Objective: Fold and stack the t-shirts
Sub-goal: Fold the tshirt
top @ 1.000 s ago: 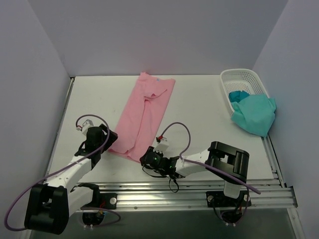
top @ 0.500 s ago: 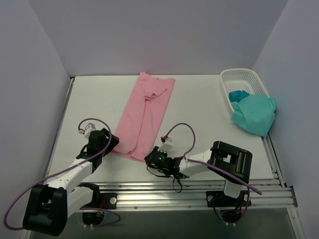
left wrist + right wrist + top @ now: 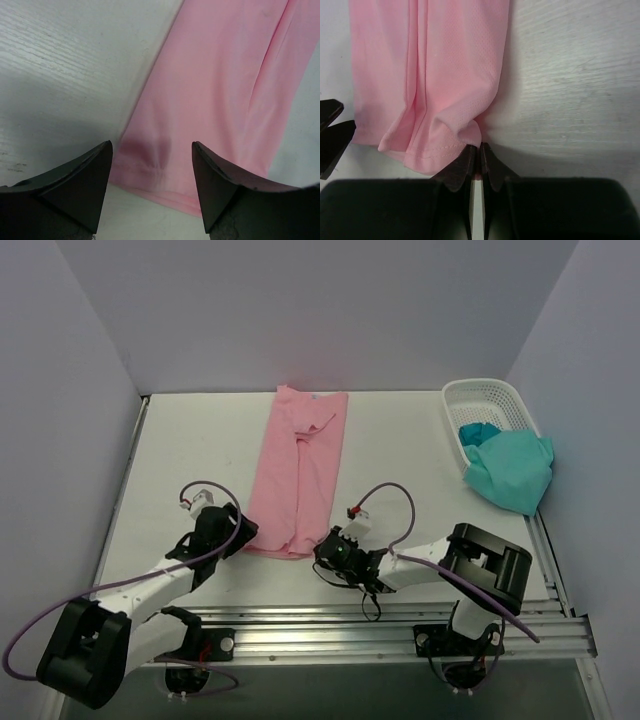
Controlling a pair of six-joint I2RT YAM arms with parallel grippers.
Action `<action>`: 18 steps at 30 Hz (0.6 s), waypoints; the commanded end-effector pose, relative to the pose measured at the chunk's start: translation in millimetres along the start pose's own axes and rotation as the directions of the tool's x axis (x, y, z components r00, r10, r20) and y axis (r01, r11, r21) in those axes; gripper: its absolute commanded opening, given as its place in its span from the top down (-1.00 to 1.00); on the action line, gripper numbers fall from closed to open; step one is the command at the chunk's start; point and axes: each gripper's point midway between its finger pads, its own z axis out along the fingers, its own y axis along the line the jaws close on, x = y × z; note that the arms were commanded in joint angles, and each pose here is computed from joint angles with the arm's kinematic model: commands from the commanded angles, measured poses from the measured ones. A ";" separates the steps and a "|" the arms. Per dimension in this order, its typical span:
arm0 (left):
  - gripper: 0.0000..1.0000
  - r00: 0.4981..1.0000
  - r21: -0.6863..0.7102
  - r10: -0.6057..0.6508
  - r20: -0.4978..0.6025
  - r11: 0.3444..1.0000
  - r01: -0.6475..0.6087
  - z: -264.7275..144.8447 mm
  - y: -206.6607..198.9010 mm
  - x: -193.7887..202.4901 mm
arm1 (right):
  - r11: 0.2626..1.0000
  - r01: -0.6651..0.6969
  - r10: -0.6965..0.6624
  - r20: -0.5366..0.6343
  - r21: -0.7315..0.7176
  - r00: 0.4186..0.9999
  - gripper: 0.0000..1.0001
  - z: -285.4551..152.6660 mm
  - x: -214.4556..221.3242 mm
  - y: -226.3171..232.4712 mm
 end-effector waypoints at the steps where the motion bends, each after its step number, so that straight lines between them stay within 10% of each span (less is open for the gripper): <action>1: -0.46 0.999 0.018 -0.009 0.048 1.000 0.008 -11.8 -8.5 -13.4 | 0.983 0.087 -0.095 0.042 0.159 0.995 1.00 -8.2 -15.7 -50.4; 18: -0.44 1.000 0.083 -0.004 -0.029 0.996 0.007 -11.5 -12.7 26.9 | 0.973 0.103 -0.117 0.053 0.206 0.992 1.00 -7.7 -26.8 -70.4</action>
